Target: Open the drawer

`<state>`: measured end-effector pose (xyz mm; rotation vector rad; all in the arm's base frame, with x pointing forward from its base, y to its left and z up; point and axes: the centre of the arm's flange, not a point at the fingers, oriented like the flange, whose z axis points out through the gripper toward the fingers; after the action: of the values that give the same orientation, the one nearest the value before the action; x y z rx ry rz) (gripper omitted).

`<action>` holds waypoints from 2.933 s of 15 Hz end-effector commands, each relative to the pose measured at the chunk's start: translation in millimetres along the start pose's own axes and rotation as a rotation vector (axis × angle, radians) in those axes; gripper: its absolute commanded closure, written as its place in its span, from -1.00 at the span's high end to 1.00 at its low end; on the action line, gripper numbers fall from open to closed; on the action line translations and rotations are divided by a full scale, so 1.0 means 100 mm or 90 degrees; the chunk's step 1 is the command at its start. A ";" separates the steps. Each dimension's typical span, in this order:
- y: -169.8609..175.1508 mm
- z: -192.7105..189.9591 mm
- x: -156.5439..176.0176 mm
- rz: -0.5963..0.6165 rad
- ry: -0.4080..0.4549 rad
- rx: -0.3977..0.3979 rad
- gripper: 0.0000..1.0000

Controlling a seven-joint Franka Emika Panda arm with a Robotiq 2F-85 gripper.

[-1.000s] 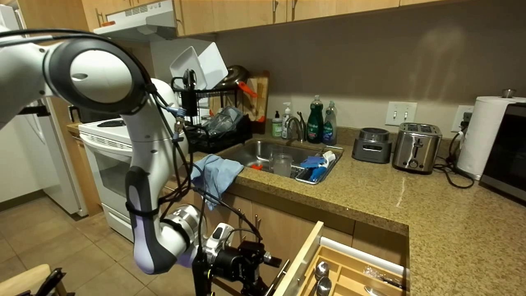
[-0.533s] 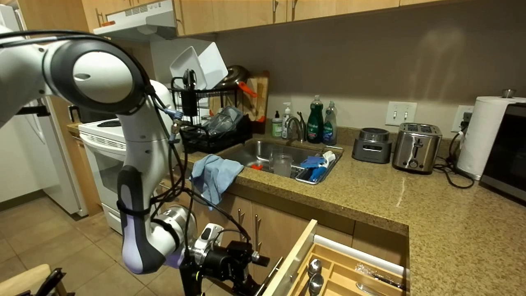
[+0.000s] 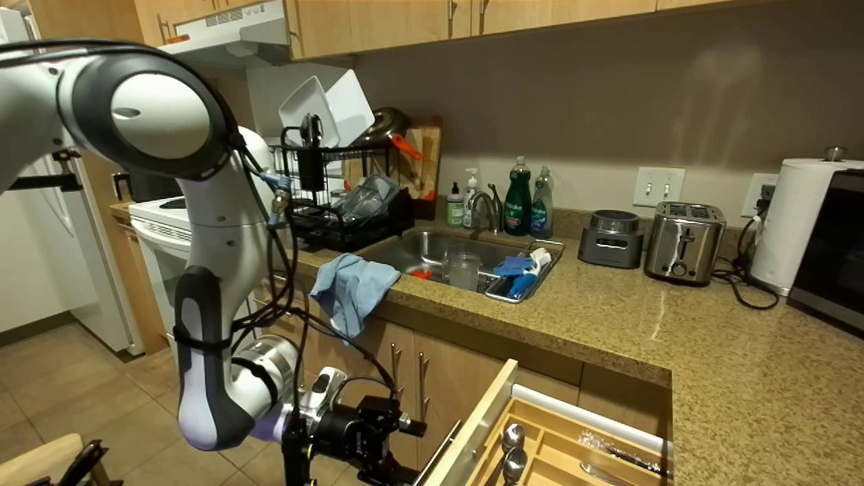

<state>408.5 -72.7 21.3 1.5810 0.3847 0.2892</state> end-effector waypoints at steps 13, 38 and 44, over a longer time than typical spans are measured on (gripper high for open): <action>1.13 0.34 -0.23 -0.122 0.246 0.370 1.00; 1.80 1.39 -0.28 -0.059 0.114 0.582 1.00; 1.70 1.27 -0.24 -0.018 0.013 0.634 1.00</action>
<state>440.6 -211.1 164.2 2.5060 0.6287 0.1547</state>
